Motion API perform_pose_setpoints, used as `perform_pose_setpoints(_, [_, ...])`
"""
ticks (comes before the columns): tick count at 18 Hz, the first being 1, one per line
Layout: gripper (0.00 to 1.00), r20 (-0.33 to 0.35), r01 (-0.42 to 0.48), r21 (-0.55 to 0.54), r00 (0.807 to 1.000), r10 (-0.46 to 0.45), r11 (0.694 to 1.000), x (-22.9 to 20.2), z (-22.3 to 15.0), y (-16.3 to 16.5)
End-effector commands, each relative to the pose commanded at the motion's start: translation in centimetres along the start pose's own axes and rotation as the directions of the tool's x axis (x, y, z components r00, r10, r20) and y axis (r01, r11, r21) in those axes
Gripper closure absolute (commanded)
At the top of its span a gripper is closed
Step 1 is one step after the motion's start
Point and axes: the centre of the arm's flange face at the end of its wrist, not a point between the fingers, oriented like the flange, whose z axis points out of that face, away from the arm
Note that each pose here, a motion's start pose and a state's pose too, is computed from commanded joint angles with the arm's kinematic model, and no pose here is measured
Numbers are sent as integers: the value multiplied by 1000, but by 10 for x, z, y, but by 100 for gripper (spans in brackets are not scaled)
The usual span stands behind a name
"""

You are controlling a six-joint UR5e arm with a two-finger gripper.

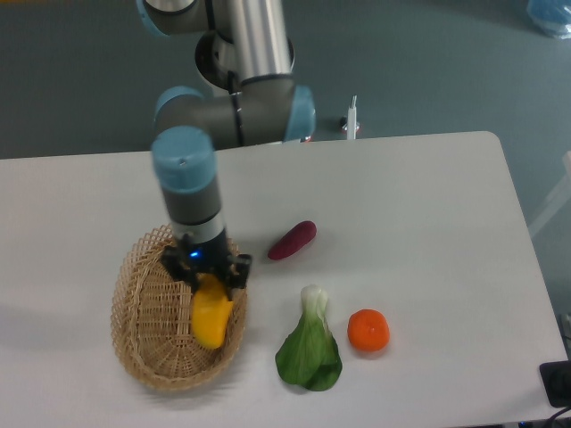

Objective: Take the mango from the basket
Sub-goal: 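Lift the mango out of the basket and carry it away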

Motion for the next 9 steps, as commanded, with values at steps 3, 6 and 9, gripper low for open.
perform_pose_setpoints(3, [40,24,-33,-17,999,34,999,-70,-4,22])
perform_pose_setpoints(6, [40,35,-62,-34,997,63,998,-119,-15,46])
perform_pose_setpoints(9, [41,35,-100,-33,994,101,994,-161,-19,66])
